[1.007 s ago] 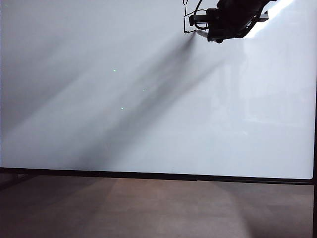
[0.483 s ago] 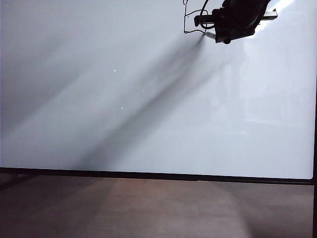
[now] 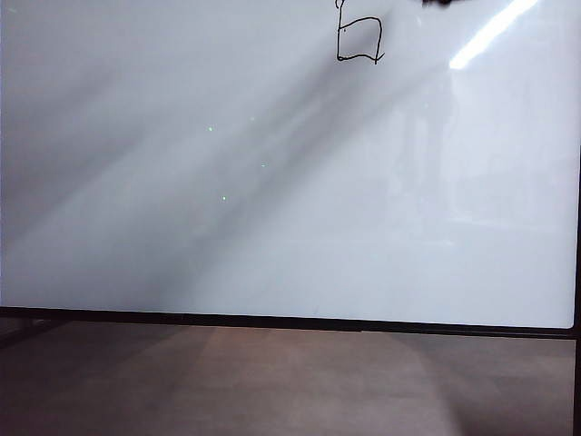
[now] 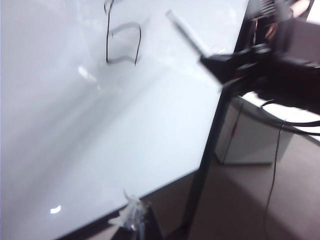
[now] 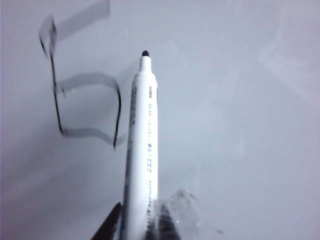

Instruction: Reach to the right to find the marker pen, pick it up, and write the number 6 on the whiteboard.

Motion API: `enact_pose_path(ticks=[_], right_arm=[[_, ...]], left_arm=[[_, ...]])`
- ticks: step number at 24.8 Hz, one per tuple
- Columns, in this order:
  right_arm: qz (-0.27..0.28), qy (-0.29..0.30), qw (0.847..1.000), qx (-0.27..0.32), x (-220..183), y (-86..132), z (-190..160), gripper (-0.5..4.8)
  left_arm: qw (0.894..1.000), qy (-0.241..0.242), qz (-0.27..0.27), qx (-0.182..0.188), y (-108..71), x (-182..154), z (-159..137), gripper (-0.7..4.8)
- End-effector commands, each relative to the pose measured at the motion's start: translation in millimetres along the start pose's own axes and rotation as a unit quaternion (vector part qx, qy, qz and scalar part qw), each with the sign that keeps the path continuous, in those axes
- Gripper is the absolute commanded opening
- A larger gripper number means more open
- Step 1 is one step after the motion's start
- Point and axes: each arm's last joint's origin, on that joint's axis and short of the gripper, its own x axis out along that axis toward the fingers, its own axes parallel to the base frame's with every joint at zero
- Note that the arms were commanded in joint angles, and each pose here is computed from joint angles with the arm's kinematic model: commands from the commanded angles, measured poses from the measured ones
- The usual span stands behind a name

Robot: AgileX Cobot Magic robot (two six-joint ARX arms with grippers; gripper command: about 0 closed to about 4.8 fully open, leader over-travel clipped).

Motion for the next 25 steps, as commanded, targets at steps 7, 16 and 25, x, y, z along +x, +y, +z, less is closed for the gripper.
enact_pose_path(ticks=[7,16,25], right_arm=[[-0.005,-0.074,0.997,-0.002,-96,-31,70,-0.01],[-0.008,-0.060,0.998,-0.014,-151,-48,75,-0.01],[-0.006,-0.070,0.997,-0.011,-182,-54,19,-0.01]], left_arm=[[0.999,-0.012,0.031,0.040,-1.1,-15,-2,-0.05],[0.999,-0.009,0.029,0.042,-3.4,-35,-32,-0.05],[0.997,-0.010,0.038,0.070,-4.1,-59,-89,-0.05]])
